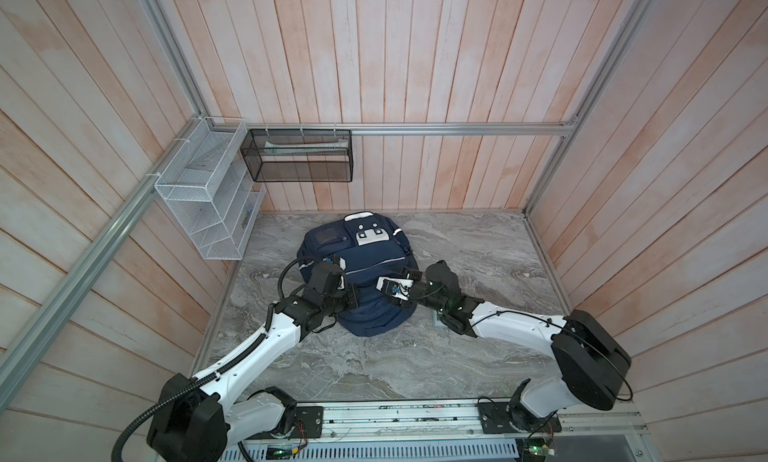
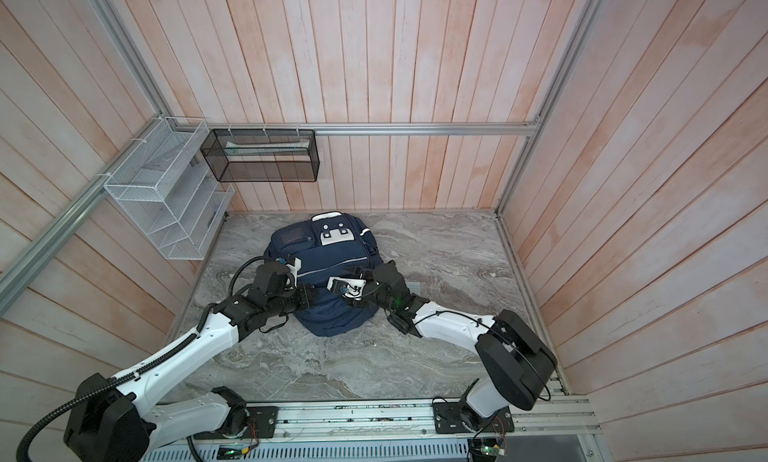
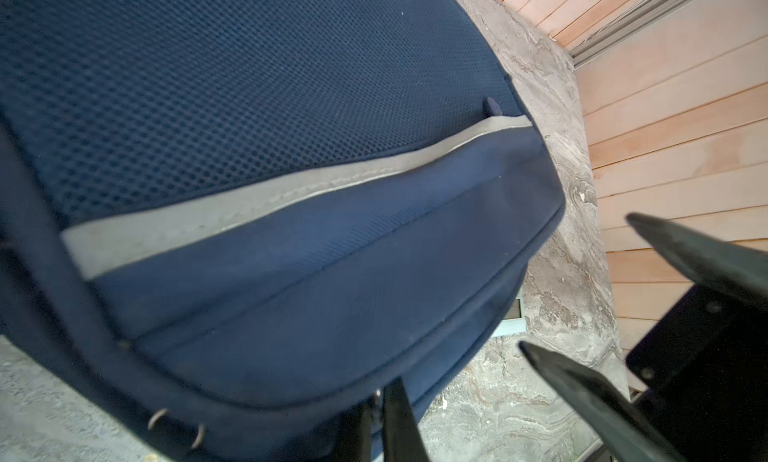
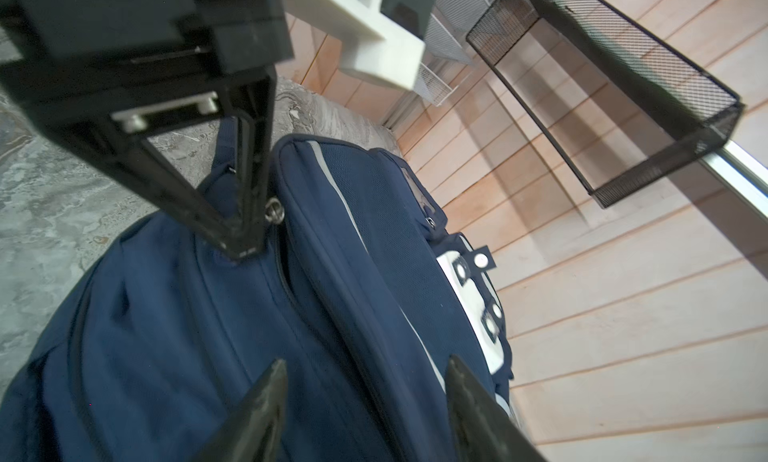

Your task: Pack the student bag

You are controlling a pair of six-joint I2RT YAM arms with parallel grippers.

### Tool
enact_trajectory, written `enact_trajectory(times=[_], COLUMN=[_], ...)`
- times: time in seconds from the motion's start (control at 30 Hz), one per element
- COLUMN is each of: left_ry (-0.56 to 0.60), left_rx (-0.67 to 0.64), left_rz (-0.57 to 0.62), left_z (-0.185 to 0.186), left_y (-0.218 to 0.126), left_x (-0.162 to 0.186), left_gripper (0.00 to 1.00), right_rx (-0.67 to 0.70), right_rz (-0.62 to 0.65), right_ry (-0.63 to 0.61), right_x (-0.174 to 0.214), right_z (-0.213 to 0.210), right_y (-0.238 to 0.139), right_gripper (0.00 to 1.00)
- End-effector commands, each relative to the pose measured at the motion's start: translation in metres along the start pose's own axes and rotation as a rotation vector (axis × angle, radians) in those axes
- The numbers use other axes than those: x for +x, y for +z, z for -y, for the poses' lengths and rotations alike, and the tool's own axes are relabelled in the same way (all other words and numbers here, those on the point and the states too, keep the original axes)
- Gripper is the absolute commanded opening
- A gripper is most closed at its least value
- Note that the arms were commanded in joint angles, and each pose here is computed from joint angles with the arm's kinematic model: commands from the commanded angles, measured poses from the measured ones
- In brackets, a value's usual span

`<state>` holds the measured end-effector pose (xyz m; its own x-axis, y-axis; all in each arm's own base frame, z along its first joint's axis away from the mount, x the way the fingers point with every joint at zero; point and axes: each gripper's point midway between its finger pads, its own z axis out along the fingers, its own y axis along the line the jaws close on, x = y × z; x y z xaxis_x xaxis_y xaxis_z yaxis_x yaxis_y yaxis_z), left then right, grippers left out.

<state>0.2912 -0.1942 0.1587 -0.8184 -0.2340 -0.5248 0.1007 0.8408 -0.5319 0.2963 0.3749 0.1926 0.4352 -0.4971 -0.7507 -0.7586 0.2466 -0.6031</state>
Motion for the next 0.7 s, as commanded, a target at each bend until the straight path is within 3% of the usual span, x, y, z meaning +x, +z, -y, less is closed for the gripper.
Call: enact_trajectory(times=[0.0,0.13,0.23,0.27,0.47,0.67], left_ry=[-0.001,0.005,0.001,-0.01,-0.071,-0.136], left_rx=[0.062,0.05,0.014,0.0,-0.157,-0.282], left_rz=[0.054,0.061,0.068,0.069,0.172,0.234], left_z=[0.018,0.016,0.003,-0.005,-0.074,-0.125], left_y=[-0.007,-0.012,-0.014,-0.015,-0.045,-0.053], left_x=[-0.014,-0.014,-0.017,-0.021,-0.065,-0.093], left_gripper=[0.0,0.0,0.0,0.0,0.0,0.0], right_rx=[-0.006,-0.049,-0.092,-0.109,-0.224,-0.237], right_rz=[-0.035,-0.122,-0.123,-0.12,-0.127,-0.121], right_ry=[-0.046,-0.069,-0.071,-0.07,-0.038,0.001], right_x=[0.003,0.023,0.03,0.034,0.059,0.071], right_z=[-0.002,-0.016,-0.028,-0.031,-0.041,-0.022], right_y=[0.028,0.05,0.043,0.038,0.012,-0.001], right_gripper=[0.57,0.39,0.04,0.0,0.0,0.0])
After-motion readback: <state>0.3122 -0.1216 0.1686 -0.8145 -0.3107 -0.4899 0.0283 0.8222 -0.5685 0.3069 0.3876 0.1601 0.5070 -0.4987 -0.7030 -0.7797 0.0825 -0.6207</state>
